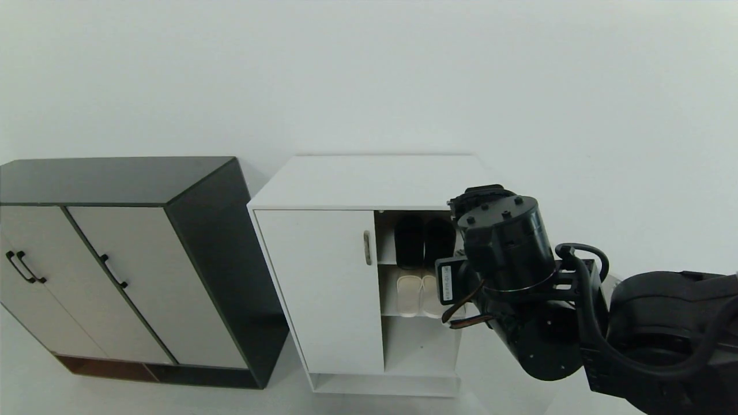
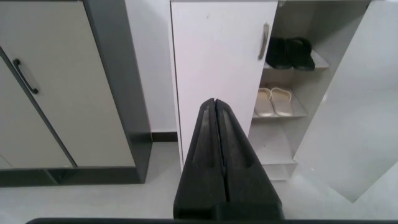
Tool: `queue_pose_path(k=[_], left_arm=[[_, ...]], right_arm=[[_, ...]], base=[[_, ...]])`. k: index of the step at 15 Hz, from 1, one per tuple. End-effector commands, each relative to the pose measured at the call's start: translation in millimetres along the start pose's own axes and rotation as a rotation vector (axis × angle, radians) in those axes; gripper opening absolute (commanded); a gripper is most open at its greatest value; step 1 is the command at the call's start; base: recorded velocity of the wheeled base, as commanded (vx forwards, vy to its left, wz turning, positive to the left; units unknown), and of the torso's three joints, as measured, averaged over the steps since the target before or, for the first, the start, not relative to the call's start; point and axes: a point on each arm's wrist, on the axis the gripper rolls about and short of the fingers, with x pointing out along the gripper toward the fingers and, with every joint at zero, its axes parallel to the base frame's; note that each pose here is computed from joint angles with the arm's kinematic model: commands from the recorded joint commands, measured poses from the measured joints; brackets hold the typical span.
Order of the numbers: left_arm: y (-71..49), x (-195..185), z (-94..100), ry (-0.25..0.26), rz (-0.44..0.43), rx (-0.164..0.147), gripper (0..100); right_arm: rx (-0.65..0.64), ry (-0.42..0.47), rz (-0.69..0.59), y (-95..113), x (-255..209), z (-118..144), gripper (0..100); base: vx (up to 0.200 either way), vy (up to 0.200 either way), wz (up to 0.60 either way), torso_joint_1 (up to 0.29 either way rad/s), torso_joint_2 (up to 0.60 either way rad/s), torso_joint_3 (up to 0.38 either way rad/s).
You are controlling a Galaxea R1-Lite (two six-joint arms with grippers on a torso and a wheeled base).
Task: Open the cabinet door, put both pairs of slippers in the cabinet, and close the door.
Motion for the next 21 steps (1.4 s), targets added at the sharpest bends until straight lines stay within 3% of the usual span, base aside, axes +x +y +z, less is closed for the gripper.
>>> queue_pose_path(k=[1,6,15,21], left_arm=[[0.0,0.1,0.0,0.001,0.001,0.0,0],[0.0,0.1,0.0,0.001,0.001,0.0,0],[0.0,0.1,0.0,0.001,0.001,0.0,0],[0.0,0.1,0.0,0.001,0.001,0.0,0]], right_arm=[[-0.001,0.002,-0.004,-0.5,0.9,-0.7,0],[0.005,-0.001,-0.012,-3.4,3.9,-3.6,0],[-0.003,0.01,-0.024,-3.8,9.1,-7.3,0],[-0.004,0.011,-0.04,-7.2,13.8,-7.0,0]], base=[[0.0,0.0,0.0,0.246,-0.56,-0.315],[0.0,0.0,0.0,0.225,-0.51,-0.276],[0.0,0.0,0.0,0.004,-0.01,-0.006],[0.0,0.0,-0.6,0.005,0.0,0.001]])
